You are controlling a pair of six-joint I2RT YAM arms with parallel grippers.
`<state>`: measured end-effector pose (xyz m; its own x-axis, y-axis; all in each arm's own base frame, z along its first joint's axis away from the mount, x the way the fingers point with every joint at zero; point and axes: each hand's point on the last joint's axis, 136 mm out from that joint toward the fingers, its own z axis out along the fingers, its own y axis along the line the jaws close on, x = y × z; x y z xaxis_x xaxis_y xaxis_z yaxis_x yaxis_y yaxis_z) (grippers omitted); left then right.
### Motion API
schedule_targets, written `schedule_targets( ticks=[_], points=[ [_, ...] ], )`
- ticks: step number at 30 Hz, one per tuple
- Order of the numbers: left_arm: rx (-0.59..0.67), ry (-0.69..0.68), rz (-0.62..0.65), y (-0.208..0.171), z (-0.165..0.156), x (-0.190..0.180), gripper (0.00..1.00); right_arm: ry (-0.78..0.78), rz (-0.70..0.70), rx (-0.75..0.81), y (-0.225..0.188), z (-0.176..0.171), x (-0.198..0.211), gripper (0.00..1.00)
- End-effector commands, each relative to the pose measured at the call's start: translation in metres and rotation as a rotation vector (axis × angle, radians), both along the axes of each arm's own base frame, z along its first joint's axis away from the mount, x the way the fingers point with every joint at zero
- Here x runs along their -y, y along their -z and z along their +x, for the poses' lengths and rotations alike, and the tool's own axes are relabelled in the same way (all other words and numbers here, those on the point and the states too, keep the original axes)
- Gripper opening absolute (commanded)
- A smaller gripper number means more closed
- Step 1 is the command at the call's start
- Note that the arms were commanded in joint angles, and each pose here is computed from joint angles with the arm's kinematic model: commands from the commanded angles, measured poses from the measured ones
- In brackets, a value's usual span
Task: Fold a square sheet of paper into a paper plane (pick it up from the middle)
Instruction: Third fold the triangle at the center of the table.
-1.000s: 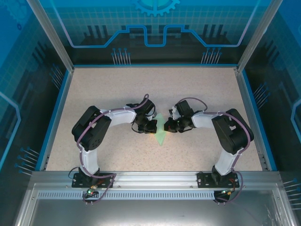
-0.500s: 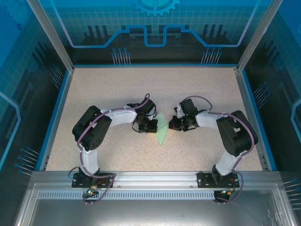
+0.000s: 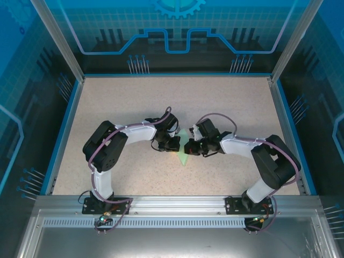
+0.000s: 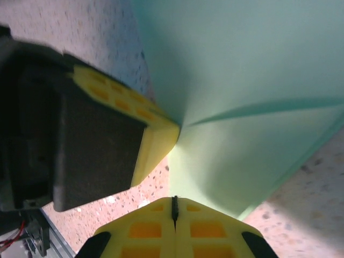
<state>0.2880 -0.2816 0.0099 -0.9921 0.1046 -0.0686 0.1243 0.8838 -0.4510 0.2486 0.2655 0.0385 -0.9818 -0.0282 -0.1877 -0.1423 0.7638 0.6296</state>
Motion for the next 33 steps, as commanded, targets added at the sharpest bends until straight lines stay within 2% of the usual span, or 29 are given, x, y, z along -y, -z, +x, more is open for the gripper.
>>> schedule_targets(
  ticks=[1, 11, 23, 33],
  points=[
    [-0.066, -0.018, 0.302, 0.061, -0.018, -0.060, 0.03, -0.016, 0.021, -0.048, 0.011, -0.013, -0.013, 0.00],
    [-0.067, -0.015, 0.311, 0.062, -0.020, -0.062, 0.03, -0.029, -0.036, -0.111, 0.036, -0.029, -0.003, 0.00],
    [-0.069, -0.006, 0.323, 0.063, -0.019, -0.063, 0.02, -0.058, -0.078, -0.155, 0.044, -0.054, 0.009, 0.00],
    [-0.071, -0.004, 0.320, 0.064, -0.018, -0.061, 0.02, -0.077, -0.050, -0.133, 0.026, -0.057, -0.001, 0.00]
  ],
)
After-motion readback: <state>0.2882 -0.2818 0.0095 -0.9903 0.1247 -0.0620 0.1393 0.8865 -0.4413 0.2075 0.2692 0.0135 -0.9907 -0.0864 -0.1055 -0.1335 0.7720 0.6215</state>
